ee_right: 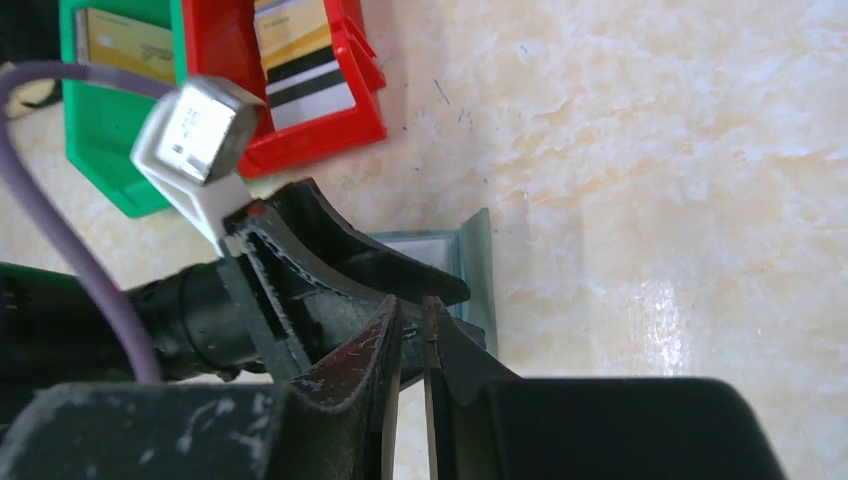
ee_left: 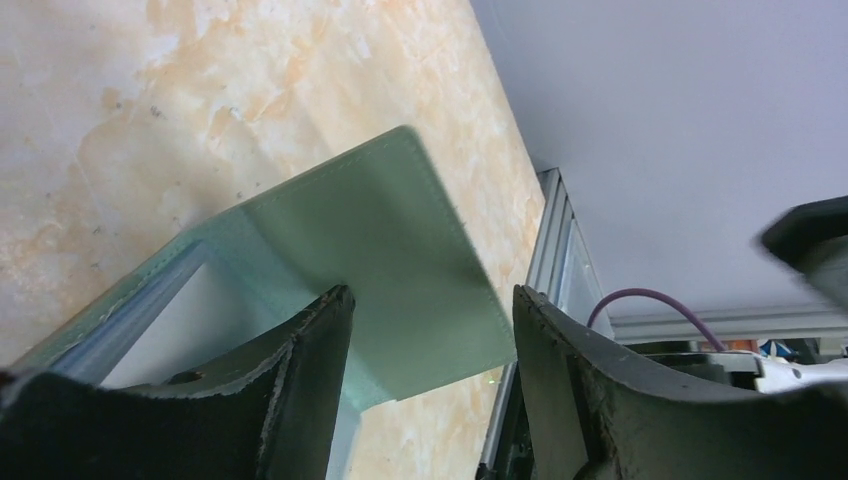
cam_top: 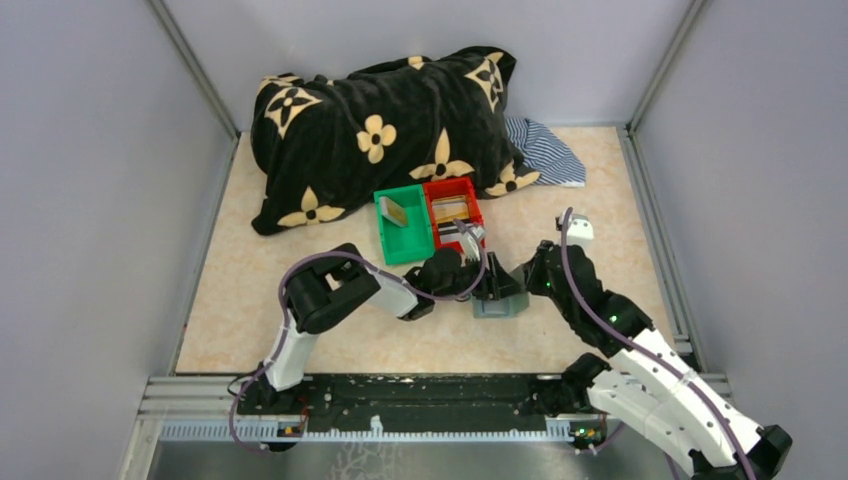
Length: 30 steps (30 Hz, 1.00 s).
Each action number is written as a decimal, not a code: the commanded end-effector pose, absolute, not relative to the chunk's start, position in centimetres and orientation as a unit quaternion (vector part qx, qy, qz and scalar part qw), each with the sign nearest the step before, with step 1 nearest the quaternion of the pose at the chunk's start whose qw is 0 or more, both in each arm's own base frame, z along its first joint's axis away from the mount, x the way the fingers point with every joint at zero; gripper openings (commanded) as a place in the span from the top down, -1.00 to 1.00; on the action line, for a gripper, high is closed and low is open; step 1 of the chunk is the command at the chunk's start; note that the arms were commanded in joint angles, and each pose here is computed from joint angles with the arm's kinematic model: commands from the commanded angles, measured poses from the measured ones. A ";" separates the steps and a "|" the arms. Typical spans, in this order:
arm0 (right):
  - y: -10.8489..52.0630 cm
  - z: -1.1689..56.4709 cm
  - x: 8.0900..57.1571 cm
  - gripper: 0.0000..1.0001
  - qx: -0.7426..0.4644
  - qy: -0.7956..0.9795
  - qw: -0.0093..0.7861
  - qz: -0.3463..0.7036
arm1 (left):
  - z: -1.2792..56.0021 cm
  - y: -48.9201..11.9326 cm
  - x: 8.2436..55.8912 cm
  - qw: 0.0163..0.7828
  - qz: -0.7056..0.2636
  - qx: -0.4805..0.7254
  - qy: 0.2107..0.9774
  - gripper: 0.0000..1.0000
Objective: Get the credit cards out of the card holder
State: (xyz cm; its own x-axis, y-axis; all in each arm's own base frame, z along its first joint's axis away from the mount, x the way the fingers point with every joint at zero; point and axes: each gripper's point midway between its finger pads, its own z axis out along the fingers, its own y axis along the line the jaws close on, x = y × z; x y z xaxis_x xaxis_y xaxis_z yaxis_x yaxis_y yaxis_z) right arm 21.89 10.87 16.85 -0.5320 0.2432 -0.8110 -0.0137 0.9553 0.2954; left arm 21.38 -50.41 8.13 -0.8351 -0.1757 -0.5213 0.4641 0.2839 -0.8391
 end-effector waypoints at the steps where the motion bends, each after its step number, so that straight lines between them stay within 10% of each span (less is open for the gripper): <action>1: 10.3 20.3 22.2 0.71 0.086 0.838 0.519 0.146 | 6.2 -50.9 21.0 0.256 -0.579 0.099 0.768 -0.34; 14: 11.1 16.0 22.7 0.18 0.125 0.863 0.466 0.151 | 3.9 -51.0 21.2 0.241 -0.545 0.094 0.797 -0.46; 22: 12.8 15.9 24.4 1.00 0.166 0.851 0.436 0.241 | 2.5 -49.6 20.9 0.243 -0.529 0.094 0.807 -0.47; 30: 12.8 12.6 25.8 1.00 0.154 0.878 0.404 0.206 | 1.8 -48.7 20.3 0.241 -0.526 0.098 0.810 -0.47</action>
State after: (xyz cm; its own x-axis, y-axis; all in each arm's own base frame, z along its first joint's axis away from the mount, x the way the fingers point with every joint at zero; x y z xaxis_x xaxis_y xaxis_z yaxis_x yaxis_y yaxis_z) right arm 24.56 11.88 12.86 -0.6160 0.4489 -0.6473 0.1338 0.8694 0.4757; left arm 21.41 -50.57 6.13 -0.8439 -0.1662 -0.5101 0.4436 0.3184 -0.8377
